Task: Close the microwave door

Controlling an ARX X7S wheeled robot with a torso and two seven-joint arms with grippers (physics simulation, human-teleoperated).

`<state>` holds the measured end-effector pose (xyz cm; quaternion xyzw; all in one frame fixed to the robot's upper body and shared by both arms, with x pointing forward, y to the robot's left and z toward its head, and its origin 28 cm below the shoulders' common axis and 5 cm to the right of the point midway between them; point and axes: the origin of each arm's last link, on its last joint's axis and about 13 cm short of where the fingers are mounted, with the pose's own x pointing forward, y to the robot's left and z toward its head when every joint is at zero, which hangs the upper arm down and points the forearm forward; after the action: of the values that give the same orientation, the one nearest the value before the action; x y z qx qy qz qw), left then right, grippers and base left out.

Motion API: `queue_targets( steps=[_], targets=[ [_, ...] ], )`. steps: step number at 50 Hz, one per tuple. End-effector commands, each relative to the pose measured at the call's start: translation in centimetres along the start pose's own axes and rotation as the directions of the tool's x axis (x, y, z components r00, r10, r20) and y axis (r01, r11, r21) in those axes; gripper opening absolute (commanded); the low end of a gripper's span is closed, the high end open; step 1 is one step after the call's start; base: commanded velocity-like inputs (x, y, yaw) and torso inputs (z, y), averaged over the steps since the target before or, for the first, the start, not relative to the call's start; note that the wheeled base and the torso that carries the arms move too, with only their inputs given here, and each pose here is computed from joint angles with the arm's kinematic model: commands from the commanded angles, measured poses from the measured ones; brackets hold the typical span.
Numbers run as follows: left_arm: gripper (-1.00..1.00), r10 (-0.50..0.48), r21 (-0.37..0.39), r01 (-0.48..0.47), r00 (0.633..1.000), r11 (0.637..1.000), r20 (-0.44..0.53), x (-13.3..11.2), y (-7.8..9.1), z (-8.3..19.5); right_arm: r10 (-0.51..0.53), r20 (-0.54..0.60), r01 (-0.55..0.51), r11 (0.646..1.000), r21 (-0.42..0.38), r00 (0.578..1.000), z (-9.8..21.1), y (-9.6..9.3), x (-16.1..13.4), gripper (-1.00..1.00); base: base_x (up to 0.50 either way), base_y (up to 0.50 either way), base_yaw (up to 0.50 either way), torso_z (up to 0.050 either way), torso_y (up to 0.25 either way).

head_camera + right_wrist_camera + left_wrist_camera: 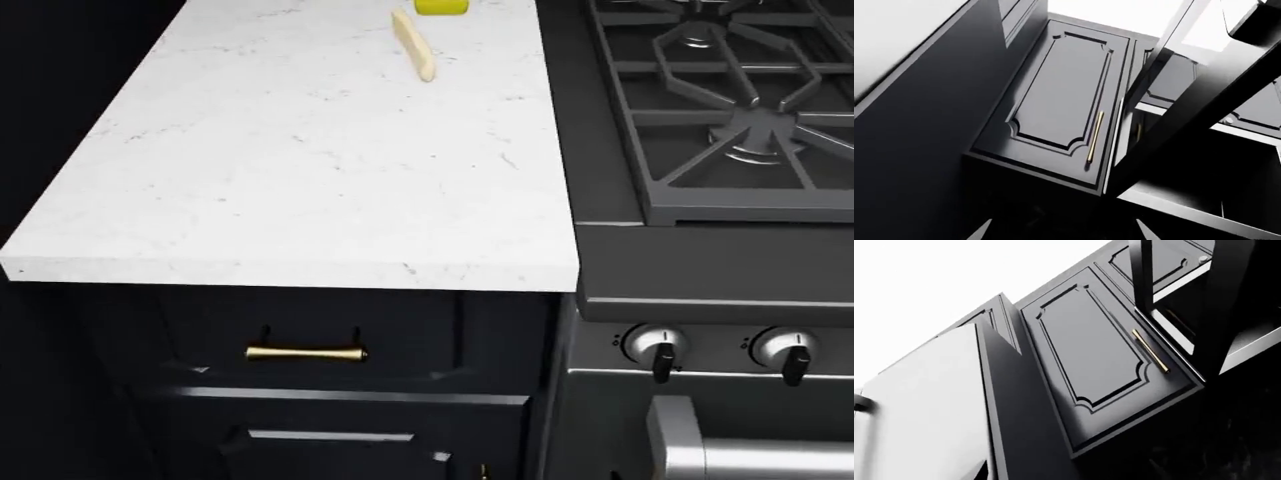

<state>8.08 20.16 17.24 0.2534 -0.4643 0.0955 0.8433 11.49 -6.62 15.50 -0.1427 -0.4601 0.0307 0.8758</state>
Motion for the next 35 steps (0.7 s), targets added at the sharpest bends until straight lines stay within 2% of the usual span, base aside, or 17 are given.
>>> queue_targets(
  steps=[1, 8, 10, 35],
  targets=[
    [1.0, -0.013, 0.069, 0.007, 0.997, 0.998, 0.081, 0.2, 0.8, 1.3, -0.011, 0.096, 0.014, 0.999, -0.033, 0.995, 1.7, -0.3, 0.1, 1.0, 0.0, 0.0, 0.0, 0.0, 0.0],
    [1.0, -0.006, 0.065, 0.0, 0.996, 0.998, 0.089, -0.4, 1.0, 1.8, -0.027, 0.109, 0.034, 0.998, -0.061, 0.994, 1.8, -0.4, 0.1, 1.0, 0.01, 0.0, 0.0, 0.0, 0.0],
    [1.0, -0.003, 0.068, -0.004, 0.996, 0.998, 0.09, -1.0, 1.1, 1.8, -0.014, 0.131, 0.028, 0.995, -0.098, 0.991, 1.8, -0.4, -0.1, 1.0, 0.5, 0.0, 0.0, 0.0, 0.0],
    [1.0, -0.021, 0.077, 0.014, 0.996, 0.997, 0.088, -0.4, 0.6, 1.9, -0.027, 0.127, 0.039, 0.995, -0.095, 0.991, 1.7, -0.4, 0.0, 1.0, 0.5, 0.0, 0.0, 0.0, 0.0]
  ],
)
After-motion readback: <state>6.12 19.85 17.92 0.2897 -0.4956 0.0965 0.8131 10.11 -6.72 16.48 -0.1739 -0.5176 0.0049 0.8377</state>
